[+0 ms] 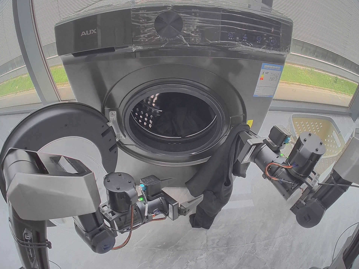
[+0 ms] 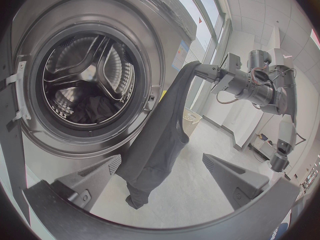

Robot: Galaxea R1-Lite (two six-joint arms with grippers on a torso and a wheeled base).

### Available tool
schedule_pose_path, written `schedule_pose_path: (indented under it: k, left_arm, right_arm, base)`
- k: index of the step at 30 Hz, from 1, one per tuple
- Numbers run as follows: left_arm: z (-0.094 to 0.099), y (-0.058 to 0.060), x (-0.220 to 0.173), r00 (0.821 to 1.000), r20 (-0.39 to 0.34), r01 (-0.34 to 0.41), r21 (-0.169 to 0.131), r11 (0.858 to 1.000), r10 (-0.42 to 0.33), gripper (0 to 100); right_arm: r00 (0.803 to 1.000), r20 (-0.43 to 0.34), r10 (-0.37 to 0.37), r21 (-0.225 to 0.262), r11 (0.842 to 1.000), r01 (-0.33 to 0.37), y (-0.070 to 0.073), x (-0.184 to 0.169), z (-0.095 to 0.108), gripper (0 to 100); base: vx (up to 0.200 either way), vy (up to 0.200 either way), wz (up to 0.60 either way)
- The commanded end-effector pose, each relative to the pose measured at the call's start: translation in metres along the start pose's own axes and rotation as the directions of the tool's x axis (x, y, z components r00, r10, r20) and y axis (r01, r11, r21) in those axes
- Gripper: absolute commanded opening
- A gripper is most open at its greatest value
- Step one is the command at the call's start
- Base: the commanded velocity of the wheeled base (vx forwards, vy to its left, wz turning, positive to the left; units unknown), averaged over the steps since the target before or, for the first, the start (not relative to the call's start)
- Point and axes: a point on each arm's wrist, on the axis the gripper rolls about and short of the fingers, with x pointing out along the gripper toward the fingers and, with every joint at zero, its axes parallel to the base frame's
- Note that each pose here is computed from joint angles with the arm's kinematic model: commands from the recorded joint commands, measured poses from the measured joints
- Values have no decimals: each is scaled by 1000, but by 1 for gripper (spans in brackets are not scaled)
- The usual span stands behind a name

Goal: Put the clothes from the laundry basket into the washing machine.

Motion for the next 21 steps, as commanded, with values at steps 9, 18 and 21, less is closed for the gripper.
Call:
schedule_pose_path:
  k: [9,18,21]
  left_arm:
    - [-21,-3,43,994,17,-108,5,994,108,100]
    - [-23,-12,64,997,18,-73,9,997,73,100]
    - [-25,-12,78,998,35,-56,9,998,56,100]
  right_arm:
    - [995,57,-84,54,995,80,1,24,-6,0]
    - [993,60,-97,56,994,94,0,29,-10,0]
    - [993,56,-101,59,993,97,0,29,-11,0]
  base:
    - [0,0,0]
    - [0,0,0]
    - [0,0,0]
